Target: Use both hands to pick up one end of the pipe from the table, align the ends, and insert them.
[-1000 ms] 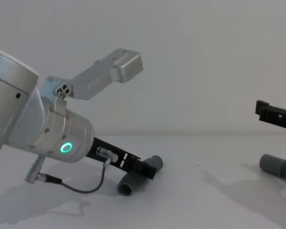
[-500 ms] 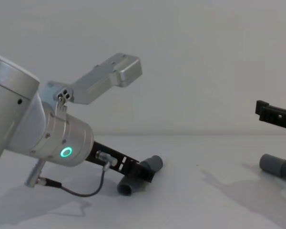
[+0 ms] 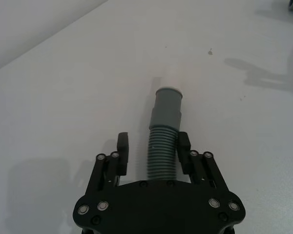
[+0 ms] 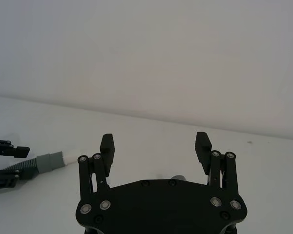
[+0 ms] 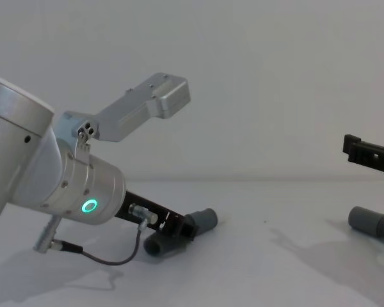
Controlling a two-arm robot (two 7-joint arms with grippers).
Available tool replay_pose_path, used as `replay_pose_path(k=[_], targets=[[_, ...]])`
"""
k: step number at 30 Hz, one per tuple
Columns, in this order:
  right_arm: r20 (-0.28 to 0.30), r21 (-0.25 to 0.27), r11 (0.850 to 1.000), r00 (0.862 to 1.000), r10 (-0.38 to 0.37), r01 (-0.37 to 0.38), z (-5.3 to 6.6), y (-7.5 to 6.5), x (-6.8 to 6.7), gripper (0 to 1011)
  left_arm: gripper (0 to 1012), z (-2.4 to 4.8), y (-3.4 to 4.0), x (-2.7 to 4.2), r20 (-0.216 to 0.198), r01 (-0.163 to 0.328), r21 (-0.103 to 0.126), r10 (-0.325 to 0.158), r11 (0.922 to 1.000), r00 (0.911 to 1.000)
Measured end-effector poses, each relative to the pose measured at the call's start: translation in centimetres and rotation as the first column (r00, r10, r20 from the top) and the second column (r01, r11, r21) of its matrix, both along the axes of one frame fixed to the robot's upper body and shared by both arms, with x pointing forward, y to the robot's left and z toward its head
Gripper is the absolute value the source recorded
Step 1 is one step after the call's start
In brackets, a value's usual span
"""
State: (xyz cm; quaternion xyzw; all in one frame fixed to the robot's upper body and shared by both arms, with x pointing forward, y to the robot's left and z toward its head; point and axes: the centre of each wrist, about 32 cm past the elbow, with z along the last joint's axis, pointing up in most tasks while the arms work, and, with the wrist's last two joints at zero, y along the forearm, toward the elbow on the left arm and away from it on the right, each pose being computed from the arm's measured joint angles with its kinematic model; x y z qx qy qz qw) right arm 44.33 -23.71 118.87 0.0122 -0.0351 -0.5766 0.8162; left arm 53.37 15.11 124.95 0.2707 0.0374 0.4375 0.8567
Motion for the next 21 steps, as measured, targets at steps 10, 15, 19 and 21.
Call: replay_pose_path(k=[10, 15, 19, 21], targets=[[0.0, 0.0, 1.0, 1.0, 0.0, 0.0, 0.0, 0.0, 0.0, 1004, 310, -0.04, 0.01, 0.01, 0.001, -0.002, 0.0, 0.002, 1.0, 1.0], [0.0, 0.0, 1.0, 1.0, 0.0, 0.0, 0.0, 0.0, 0.0, 1004, 299, -0.06, 0.01, 0.01, 0.001, -0.003, 0.0, 0.003, 1.0, 1.0], [0.0, 0.0, 1.0, 1.0, 0.0, 0.0, 0.0, 0.0, 0.0, 1004, 299, -0.07, 0.0, 0.0, 0.001, -0.003, 0.0, 0.003, 1.0, 1.0], [0.0, 0.0, 1.0, 1.0, 0.0, 0.0, 0.0, 0.0, 0.0, 1004, 299, -0.07, -0.01, 0.0, 0.001, -0.003, 0.0, 0.003, 1.0, 1.0]])
